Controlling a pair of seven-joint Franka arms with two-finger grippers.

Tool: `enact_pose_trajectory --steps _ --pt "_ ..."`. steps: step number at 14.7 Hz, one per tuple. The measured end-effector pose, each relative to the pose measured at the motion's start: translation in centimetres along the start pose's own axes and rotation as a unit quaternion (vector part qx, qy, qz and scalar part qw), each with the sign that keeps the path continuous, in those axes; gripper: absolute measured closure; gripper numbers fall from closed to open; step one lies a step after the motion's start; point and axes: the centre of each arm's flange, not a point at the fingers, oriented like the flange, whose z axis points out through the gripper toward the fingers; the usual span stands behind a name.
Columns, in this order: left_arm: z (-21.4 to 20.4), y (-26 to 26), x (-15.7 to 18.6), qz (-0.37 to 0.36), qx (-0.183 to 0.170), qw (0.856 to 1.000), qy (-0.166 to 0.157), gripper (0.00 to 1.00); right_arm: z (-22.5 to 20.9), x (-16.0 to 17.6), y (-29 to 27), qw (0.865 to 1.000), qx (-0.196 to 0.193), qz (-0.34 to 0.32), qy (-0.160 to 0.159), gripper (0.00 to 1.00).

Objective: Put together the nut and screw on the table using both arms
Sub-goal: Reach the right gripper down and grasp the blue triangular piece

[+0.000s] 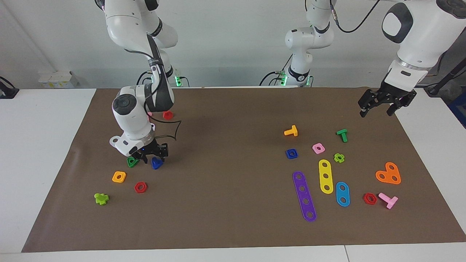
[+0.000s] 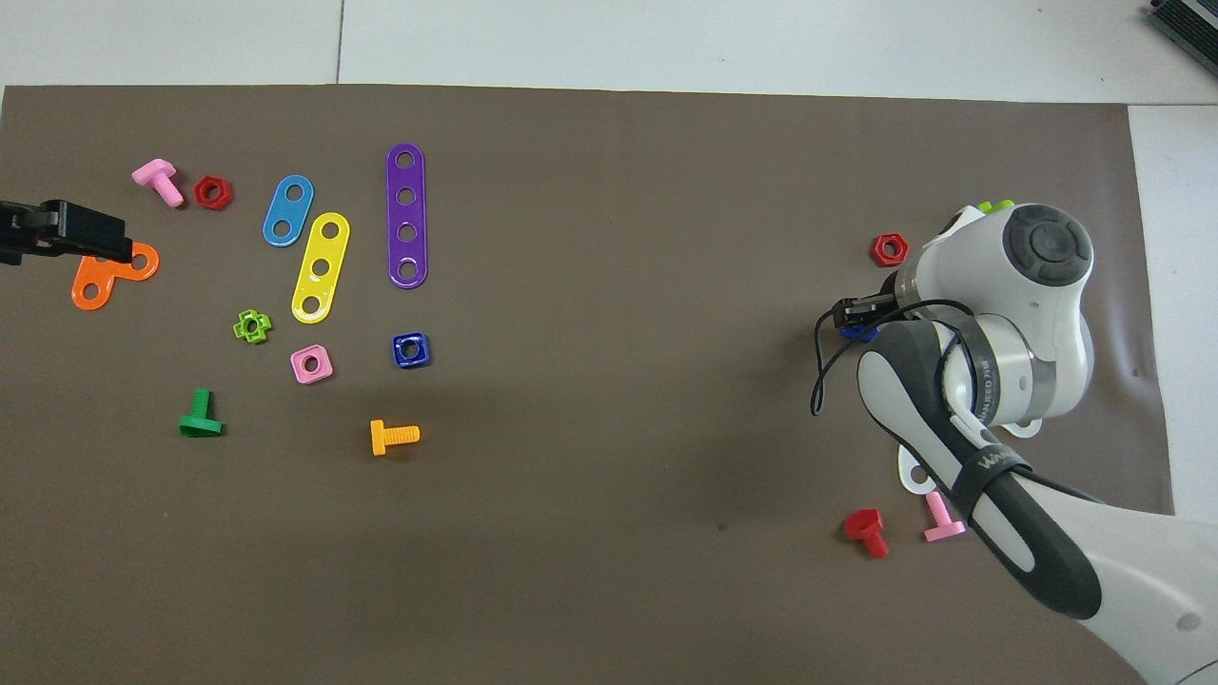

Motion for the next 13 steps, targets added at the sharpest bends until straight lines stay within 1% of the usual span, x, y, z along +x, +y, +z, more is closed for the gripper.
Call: enact_pose_trajectory --steps 1,3,5,8,13 --pt "0.0 0.0 0.0 0.000 0.000 1.000 0.000 0.00 0.3 -0.1 0.1 1.000 0.000 -0.001 -0.003 0.44" --pt "0.0 0.0 0.0 0.000 0.000 1.000 0.000 0.00 0.8 -0.2 0.1 1.000 0.000 -0.004 -0.005 0.45" --pt "0.0 0.0 0.0 0.000 0.000 1.000 0.000 0.00 1.1 -0.2 0.3 1.000 0.000 -0.004 0.004 0.52" --pt "0.0 0.0 0.0 0.000 0.000 1.000 0.000 0.00 1.6 -0.2 0.5 1.000 0.000 -0.001 0.010 0.54" --pt "0.0 0.0 0.0 0.000 0.000 1.000 0.000 0.00 1.8 -0.3 0.6 1.000 0.000 -0.001 0.009 0.58"
